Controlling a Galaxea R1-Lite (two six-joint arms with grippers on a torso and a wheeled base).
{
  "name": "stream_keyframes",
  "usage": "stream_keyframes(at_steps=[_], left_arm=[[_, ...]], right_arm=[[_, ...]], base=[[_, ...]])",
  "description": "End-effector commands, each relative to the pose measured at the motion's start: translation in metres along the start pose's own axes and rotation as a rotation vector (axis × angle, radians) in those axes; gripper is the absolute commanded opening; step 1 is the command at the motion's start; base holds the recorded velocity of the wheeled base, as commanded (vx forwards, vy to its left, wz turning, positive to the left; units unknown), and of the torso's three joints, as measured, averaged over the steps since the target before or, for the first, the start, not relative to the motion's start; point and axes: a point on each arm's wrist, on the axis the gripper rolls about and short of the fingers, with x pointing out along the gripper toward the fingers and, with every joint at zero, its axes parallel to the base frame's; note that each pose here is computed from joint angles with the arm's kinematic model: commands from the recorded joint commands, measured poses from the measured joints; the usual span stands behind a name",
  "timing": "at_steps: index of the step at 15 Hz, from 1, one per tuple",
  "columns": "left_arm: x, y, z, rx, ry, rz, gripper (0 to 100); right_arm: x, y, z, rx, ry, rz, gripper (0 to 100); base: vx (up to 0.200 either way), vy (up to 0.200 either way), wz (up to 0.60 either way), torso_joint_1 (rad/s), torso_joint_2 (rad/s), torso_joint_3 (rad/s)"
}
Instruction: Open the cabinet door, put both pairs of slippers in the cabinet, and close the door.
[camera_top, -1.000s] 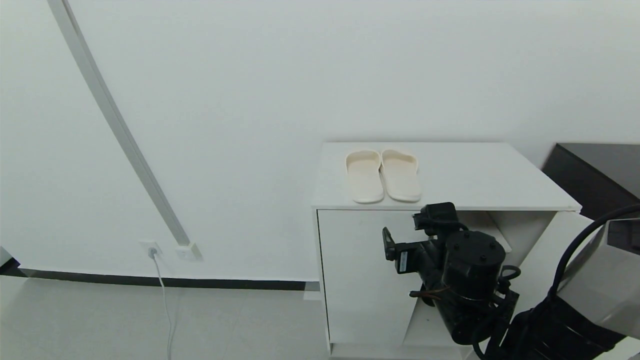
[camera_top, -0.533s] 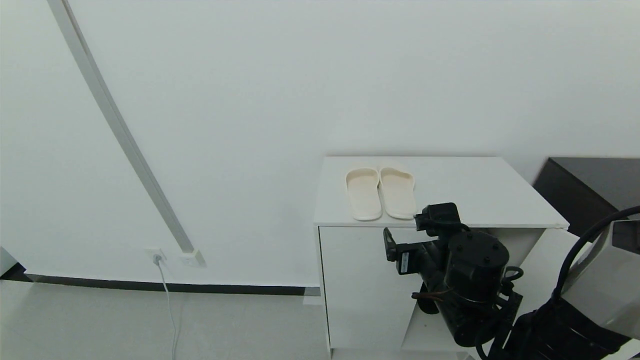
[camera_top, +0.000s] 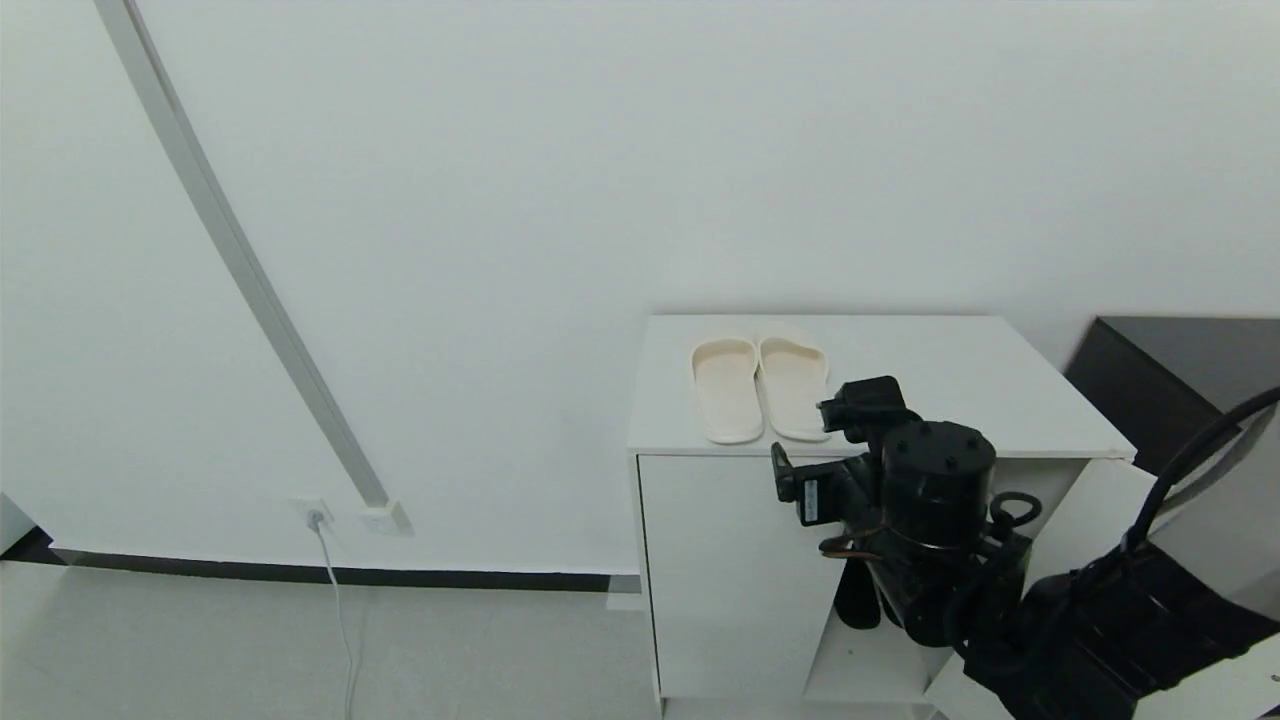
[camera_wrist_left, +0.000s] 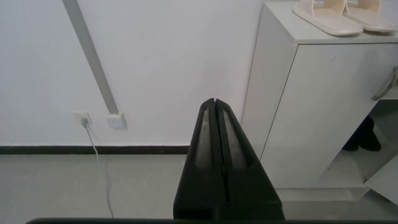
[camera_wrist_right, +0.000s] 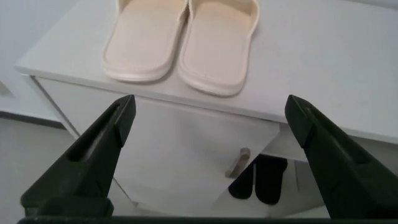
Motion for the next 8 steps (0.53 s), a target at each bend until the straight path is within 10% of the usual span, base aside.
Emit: stream_keyframes(at_steps=[1, 8], left_arm=[[0.000, 0.000, 0.000, -0.002, 0.001, 0.002, 0], [0.000, 0.000, 0.000, -0.014, 0.001, 0.002, 0]], right_arm=[[0.009, 0.003, 0.035, 0.079, 0.014, -0.008, 100], [0.001, 0.012, 0.061, 0.158, 0.134, 0.005, 100]], base=[[0.000, 0.000, 0.00, 0.000, 0.00, 0.000], [0.000, 0.000, 0.00, 0.000, 0.00, 0.000]])
